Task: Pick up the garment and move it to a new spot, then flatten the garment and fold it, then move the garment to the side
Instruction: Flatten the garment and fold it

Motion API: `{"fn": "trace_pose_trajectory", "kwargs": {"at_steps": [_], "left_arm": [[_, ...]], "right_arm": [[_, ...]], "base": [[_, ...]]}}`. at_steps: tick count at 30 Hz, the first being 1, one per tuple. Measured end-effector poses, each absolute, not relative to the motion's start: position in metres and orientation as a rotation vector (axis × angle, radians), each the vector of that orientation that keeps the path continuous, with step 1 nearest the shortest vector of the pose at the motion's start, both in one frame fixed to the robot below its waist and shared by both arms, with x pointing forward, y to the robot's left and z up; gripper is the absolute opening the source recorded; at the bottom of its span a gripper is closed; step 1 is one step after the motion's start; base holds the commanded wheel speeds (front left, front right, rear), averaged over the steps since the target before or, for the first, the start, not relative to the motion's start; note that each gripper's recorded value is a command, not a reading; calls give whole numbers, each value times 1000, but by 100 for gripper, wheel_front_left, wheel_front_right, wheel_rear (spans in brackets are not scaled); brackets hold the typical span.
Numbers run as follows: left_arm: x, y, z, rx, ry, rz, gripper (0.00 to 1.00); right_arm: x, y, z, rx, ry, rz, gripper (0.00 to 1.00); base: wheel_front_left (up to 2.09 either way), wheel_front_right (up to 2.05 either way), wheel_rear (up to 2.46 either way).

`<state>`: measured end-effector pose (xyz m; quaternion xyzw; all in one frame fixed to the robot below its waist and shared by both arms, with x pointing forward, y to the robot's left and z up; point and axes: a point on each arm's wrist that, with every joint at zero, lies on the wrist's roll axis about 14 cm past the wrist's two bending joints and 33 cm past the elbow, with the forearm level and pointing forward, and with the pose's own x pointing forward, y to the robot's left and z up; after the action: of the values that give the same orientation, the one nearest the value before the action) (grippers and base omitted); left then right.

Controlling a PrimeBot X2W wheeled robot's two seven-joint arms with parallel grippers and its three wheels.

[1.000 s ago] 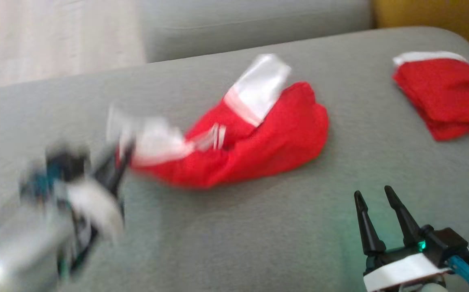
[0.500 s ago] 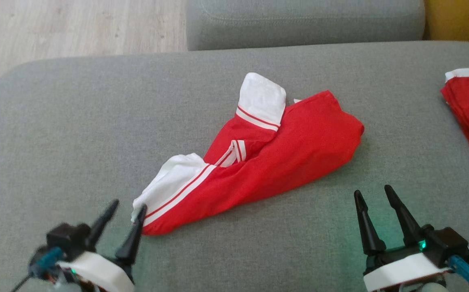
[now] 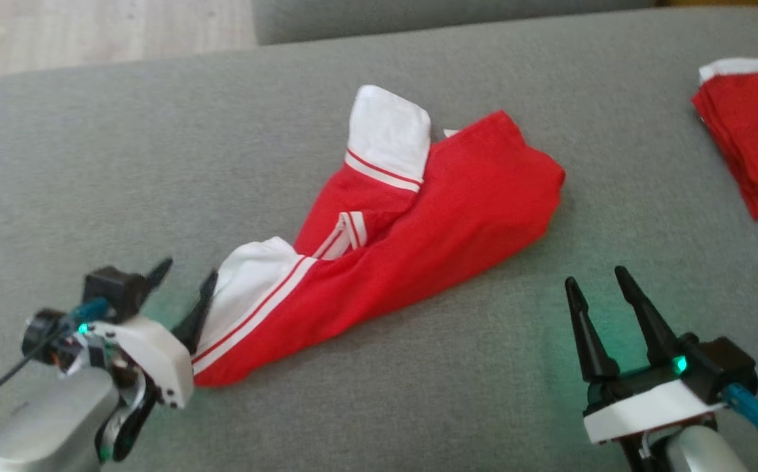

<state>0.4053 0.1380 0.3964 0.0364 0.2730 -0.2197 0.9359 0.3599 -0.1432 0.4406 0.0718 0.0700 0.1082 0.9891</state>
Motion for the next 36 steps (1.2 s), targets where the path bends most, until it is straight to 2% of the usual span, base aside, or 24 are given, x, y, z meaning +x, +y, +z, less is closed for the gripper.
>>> {"fn": "trace_pose_trajectory", "kwargs": {"at_steps": [5, 11, 12, 17, 22, 23, 24, 27, 36], "left_arm": [[394, 122, 362, 47, 690, -496, 100], [389, 106, 358, 8, 714, -535, 98], [385, 107, 356, 38, 725, -544, 0], [389, 116, 365, 215, 607, -537, 0], [432, 137, 414, 411, 322, -435, 0], [440, 138, 425, 427, 275, -413, 7], [447, 138, 436, 436, 230, -388, 100], [458, 148, 451, 514, 165, -312, 100], [457, 177, 431, 524, 320, -266, 100]], "right_arm": [[359, -159, 433, 143, 163, 168, 100], [358, -163, 432, 141, 168, 157, 100], [358, -163, 433, 140, 163, 156, 100], [358, -161, 439, 140, 146, 164, 100], [359, -157, 442, 142, 134, 176, 100], [359, -156, 443, 143, 133, 178, 100], [359, -155, 443, 145, 133, 180, 100], [357, -151, 442, 152, 137, 188, 100], [357, -152, 434, 155, 163, 182, 100]], "base": [[0, 0, 0], [0, 0, 0], [0, 0, 0], [0, 0, 0], [0, 0, 0], [0, 0, 0], [0, 0, 0], [0, 0, 0], [0, 0, 0]]}}
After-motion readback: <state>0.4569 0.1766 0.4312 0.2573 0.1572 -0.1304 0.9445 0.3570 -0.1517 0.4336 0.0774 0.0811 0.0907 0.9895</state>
